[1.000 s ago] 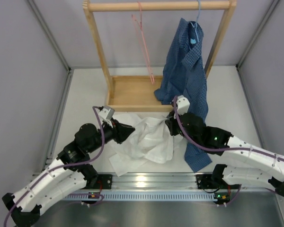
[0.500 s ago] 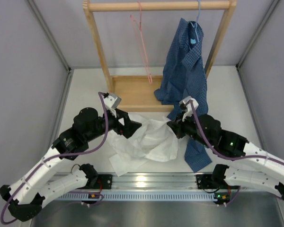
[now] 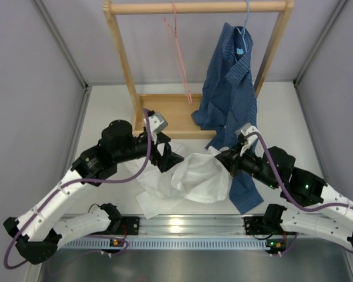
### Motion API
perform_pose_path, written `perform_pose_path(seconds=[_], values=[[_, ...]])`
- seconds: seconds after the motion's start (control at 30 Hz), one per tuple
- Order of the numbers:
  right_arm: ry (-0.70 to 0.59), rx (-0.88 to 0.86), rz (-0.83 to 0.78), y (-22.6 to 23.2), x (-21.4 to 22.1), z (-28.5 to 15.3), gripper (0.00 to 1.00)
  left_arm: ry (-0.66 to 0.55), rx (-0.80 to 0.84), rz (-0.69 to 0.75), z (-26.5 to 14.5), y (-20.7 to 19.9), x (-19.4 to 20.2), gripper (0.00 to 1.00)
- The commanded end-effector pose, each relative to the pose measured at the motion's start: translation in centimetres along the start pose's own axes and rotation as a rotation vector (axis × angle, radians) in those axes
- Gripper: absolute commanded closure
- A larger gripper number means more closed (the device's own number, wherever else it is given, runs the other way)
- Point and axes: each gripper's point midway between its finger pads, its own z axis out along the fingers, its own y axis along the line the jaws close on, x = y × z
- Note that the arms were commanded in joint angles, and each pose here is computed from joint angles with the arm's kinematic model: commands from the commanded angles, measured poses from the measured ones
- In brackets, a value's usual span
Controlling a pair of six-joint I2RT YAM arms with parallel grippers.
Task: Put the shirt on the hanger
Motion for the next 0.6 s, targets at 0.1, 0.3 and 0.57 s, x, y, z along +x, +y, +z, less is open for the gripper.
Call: perform_pose_path(seconds=[0.1,0.3,0.57], values=[[-0.041,-0.010,-0.017,-0.2,-1.4,-1.2,1.00,0.121,0.312,-0.005,1.1,-4.5,2.2,0.02],[-0.034,0.036,-0.003,-0.8,-1.3,-0.9,1.00,0.178,0.188,-0.101,2.7,-2.4,4.6,0.11],[0.030,0.173,0.036,-2.3,-0.7,1.4,1.00,0.180,-0.097,-0.100,4.7,-0.2,6.6,0.46]])
